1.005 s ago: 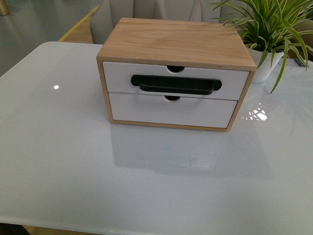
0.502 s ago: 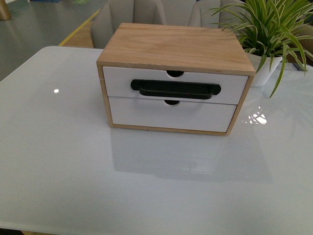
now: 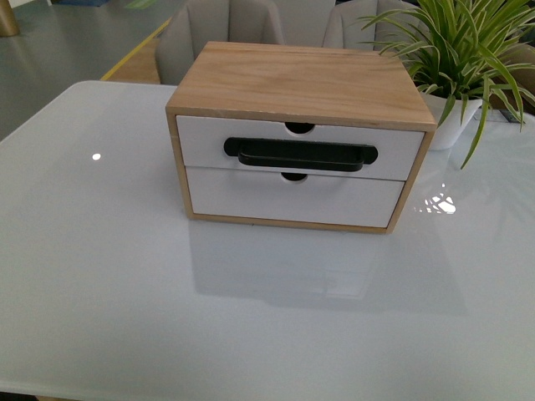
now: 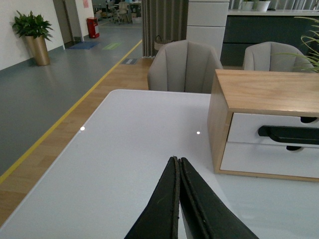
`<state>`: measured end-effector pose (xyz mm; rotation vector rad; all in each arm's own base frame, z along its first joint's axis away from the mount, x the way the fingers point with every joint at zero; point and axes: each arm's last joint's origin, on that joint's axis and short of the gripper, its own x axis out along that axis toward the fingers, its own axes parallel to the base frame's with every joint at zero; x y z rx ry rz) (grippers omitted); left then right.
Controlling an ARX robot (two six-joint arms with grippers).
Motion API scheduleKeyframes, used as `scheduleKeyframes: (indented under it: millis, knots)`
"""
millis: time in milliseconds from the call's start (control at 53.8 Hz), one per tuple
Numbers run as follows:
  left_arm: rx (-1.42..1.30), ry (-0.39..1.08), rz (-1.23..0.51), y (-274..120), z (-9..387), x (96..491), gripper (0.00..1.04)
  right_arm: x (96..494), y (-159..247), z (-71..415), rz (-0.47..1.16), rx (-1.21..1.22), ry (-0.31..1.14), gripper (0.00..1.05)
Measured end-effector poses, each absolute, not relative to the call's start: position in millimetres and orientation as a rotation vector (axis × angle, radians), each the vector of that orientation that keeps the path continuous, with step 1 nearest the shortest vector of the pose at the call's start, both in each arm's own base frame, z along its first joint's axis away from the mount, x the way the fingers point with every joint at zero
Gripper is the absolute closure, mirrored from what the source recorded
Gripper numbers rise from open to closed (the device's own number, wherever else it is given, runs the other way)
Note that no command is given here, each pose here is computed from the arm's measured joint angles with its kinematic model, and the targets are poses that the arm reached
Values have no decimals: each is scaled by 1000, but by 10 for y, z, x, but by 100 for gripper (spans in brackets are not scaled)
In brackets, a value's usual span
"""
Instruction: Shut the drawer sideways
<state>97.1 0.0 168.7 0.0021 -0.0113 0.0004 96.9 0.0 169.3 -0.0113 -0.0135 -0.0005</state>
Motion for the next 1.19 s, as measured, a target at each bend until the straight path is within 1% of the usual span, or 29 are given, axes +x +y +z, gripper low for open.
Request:
scheduleKeyframes:
  millis: [186,223,279,335,391,651,688,707,781,1191]
  knots:
    - [2,-11,0,0,1687,971,103,969,0,1693,0,-11,-14,103]
    - [1,-11,0,0,1687,971,101,969,0,1693,0,-11,-14,97]
    - [2,-11,0,0,1687,971,89,969,0,1693,0,-11,-14,85]
    - [2,-11,0,0,1687,971,73,969,0,1693,0,-11,-14,69]
    - [2,-11,0,0,1687,971,61,969,0,1693,0,-11,-14,57]
    - [2,-11,0,0,1687,971,16,969,0,1693,-1,-11,-14,12]
    - [2,-11,0,0,1687,971,11,969,0,1693,0,-10,-14,8]
    - [2,-11,0,0,1687,971,7,969,0,1693,0,-10,-14,8]
    - [2,-11,0,0,1687,971,9,969,0,1693,0,-10,-14,9]
    - [2,-11,0,0,1687,971,9,969,0,1693,0,-10,-14,9]
